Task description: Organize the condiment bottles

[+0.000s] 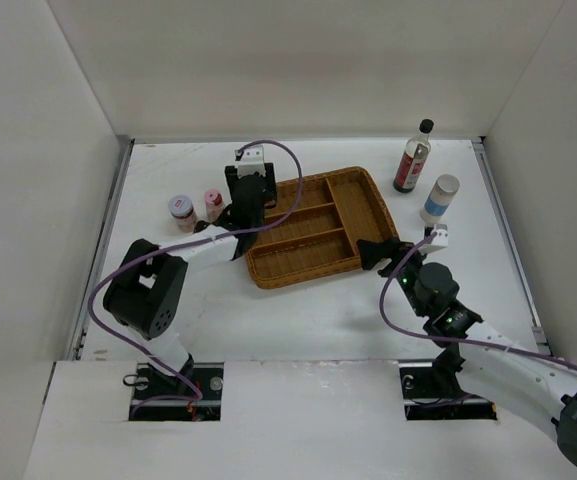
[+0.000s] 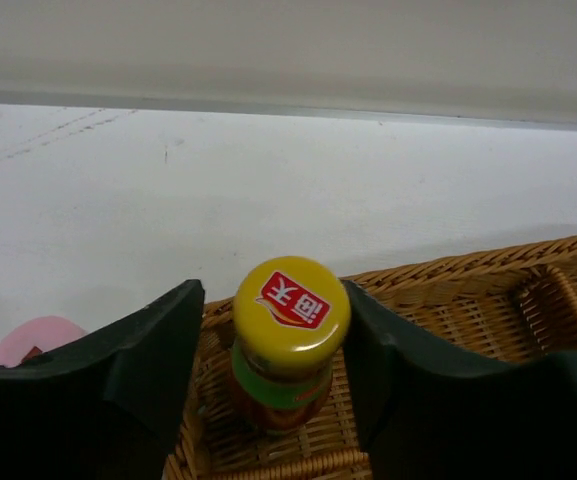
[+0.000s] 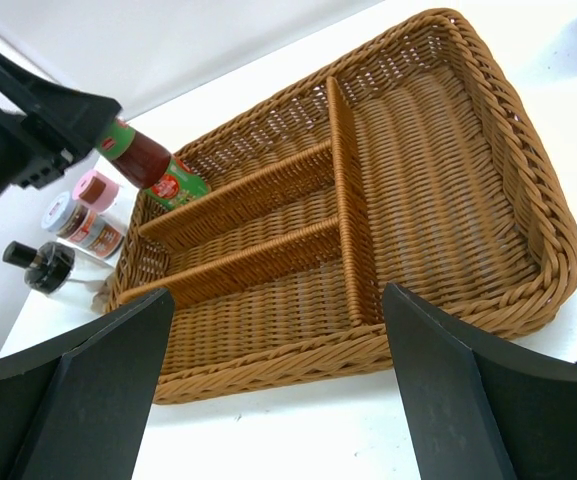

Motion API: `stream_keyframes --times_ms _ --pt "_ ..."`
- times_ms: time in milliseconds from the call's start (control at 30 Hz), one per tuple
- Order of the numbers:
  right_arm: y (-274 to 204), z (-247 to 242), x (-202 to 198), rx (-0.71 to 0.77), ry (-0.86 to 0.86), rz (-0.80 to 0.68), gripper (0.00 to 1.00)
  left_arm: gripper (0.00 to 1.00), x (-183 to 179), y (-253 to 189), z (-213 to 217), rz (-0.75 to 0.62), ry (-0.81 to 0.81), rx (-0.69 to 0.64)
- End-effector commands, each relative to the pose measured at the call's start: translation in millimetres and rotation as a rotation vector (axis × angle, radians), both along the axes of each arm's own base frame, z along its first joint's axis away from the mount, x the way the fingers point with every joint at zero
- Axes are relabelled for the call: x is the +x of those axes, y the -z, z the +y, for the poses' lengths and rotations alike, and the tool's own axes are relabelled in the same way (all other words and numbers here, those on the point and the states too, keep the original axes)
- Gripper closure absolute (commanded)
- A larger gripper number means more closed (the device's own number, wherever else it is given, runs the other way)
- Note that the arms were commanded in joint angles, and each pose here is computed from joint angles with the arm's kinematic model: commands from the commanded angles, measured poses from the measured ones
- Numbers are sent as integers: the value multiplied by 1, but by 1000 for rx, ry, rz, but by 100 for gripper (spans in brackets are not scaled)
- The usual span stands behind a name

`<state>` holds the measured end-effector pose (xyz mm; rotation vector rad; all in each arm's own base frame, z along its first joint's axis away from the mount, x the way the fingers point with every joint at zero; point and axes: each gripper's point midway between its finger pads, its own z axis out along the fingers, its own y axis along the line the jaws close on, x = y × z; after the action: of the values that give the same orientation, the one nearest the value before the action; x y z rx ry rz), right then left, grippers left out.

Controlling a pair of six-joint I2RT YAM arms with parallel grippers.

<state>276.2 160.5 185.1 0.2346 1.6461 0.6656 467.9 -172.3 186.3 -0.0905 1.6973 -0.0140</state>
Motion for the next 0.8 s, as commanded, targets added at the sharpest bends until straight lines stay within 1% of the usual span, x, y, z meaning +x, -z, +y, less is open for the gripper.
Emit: stream_keyframes --times_ms 0,67,133,300,400,467,533,633,700,767 --pt "-34 4 3 68 -11 -77 8 38 -8 -41 5 -119 -17 -62" --pt "-35 4 3 68 -8 -79 8 28 -13 -50 7 -135 -20 -72" --pt "-34 4 3 67 -10 -76 7 23 -17 -62 9 -155 -23 -82" --pt "-36 3 2 72 -10 -82 7 16 -38 -93 19 -189 -35 -98" --pt "-34 2 3 71 -5 -78 7 15 -63 -98 35 -177 -63 -97" --pt "-35 3 3 73 -10 -78 7 15 -85 -87 50 -130 -90 -86" --pt "-36 3 2 75 -11 -81 6 15 -106 -61 65 -57 -119 -94" --pt "-33 5 4 71 -14 -70 6 15 -130 -15 92 65 -182 -144" --pt "-33 7 5 69 -20 -66 6 15 -138 7 103 122 -201 -171" --pt "-32 9 5 68 -23 -65 6 14 -138 17 111 147 -213 -180"
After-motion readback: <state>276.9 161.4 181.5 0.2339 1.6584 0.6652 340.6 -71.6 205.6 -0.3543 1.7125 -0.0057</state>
